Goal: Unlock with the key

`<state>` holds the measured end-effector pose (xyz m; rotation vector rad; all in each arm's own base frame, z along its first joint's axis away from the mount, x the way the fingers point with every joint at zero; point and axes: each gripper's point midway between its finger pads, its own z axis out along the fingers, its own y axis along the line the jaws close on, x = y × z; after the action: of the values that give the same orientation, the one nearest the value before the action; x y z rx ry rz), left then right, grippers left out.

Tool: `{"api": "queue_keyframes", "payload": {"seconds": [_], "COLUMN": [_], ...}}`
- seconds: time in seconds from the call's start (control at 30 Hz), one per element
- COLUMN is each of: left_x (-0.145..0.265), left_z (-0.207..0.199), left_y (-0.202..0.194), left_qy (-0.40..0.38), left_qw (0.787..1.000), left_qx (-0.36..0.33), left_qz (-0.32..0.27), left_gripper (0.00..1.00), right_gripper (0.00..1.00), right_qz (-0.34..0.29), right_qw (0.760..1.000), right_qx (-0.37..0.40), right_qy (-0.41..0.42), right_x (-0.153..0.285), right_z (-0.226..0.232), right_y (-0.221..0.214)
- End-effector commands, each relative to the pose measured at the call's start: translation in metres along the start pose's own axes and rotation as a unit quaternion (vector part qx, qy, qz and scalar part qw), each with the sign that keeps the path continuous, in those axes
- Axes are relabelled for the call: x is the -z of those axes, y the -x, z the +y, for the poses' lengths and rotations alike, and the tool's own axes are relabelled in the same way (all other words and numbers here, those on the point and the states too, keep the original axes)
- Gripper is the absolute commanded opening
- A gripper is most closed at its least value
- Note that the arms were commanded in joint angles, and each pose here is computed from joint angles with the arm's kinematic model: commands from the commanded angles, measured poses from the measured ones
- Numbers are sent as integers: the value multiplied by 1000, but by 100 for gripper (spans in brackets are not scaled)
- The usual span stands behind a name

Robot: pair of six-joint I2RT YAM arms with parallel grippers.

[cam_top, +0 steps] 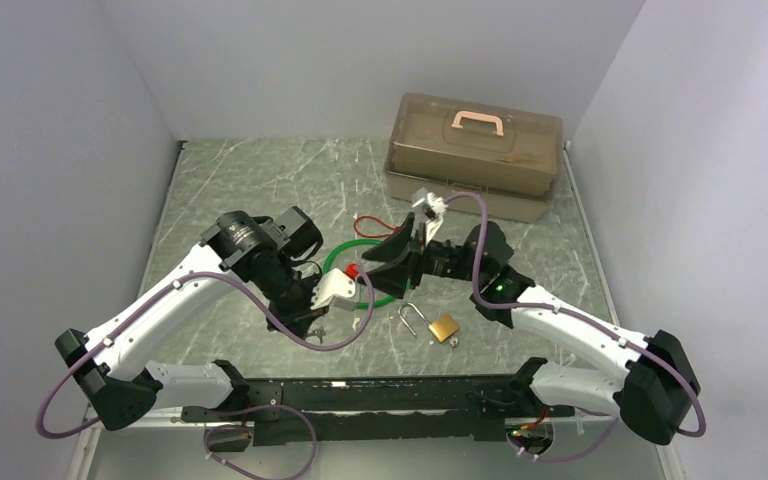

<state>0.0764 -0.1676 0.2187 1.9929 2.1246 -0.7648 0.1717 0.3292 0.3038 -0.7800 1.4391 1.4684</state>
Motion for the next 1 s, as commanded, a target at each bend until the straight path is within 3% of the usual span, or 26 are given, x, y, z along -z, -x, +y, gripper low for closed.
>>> {"api": "queue_keyframes", "payload": {"seconds": [0.0,0.37,0.97], "left_x": [0,3,6], "left_z": [-24,-14,-7], "left_y": [13,16,27], "left_qy": [-66,-66,-72], "left_qw": [996,995,993], "left_qx": [22,45,54], "left_qz": [-51,-68,-76], "left_gripper": [0,0,0], "right_gripper": [67,65,46], "right_qz": [20,33,56], "right_qw": [995,993,996], "right_qx": [20,13,21], "right_qy": [100,113,66], "right_x": [-13,-20,-53], "right_z": [46,66,56], "right_y": [-16,-46,-63]}}
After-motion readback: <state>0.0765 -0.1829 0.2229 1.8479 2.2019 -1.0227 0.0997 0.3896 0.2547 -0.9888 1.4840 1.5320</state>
